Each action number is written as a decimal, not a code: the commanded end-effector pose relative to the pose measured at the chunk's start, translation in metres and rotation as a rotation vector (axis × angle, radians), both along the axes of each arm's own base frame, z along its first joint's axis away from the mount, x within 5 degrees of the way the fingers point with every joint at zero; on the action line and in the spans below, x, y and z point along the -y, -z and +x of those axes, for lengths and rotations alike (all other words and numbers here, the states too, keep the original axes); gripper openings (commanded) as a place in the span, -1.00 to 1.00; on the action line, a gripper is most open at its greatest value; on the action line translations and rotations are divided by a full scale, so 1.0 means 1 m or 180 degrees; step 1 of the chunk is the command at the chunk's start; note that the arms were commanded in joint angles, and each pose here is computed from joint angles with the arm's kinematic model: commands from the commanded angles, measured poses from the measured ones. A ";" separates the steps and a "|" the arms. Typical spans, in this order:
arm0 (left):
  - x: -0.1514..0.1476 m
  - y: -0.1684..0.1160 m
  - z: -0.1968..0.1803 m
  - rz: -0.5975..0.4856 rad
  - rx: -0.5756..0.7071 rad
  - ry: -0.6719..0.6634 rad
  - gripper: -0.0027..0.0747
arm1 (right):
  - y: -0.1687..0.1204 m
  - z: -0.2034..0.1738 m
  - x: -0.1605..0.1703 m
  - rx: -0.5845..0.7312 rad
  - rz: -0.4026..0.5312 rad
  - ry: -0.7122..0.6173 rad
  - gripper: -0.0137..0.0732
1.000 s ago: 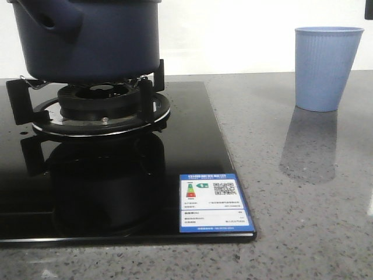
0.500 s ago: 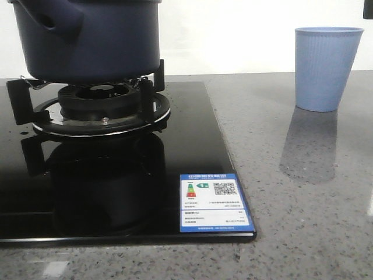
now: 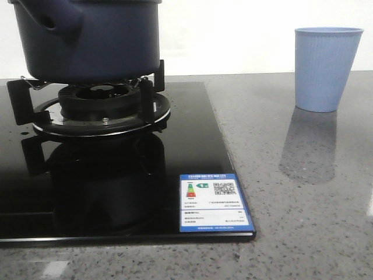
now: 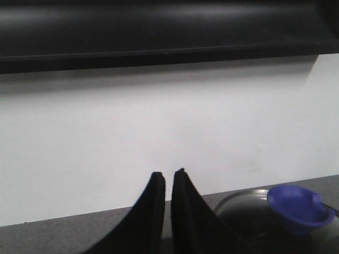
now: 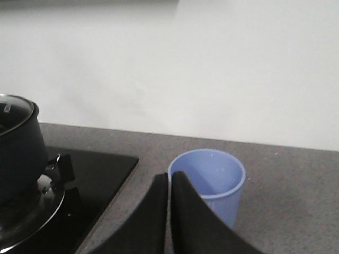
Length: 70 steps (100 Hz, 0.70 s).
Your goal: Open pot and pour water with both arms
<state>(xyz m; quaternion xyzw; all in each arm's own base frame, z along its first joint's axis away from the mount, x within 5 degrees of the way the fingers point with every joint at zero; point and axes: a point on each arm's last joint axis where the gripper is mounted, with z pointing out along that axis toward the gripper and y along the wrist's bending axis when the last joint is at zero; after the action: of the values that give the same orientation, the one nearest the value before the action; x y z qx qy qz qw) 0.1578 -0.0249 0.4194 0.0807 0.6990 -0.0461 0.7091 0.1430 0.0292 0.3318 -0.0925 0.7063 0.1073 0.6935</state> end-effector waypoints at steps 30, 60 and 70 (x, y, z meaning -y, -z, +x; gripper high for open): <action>-0.012 0.082 -0.059 -0.0303 0.0244 -0.0151 -0.98 | 0.022 -0.036 0.020 0.0087 -0.0022 0.0625 -0.83; -0.016 0.110 -0.088 -0.0503 0.0414 -0.0137 -0.98 | 0.055 -0.053 0.018 0.0066 -0.0023 0.0506 -0.84; -0.017 0.108 -0.091 -0.0518 0.0502 -0.0147 -0.98 | 0.056 -0.054 0.013 0.0091 -0.0014 0.0321 -0.84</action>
<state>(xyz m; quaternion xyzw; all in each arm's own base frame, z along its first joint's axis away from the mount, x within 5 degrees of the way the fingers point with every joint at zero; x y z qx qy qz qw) 0.0701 -0.0116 0.2958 0.0287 0.6772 -0.0829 0.7306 0.0899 0.0108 0.2664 -0.0370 0.7148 0.0478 0.6967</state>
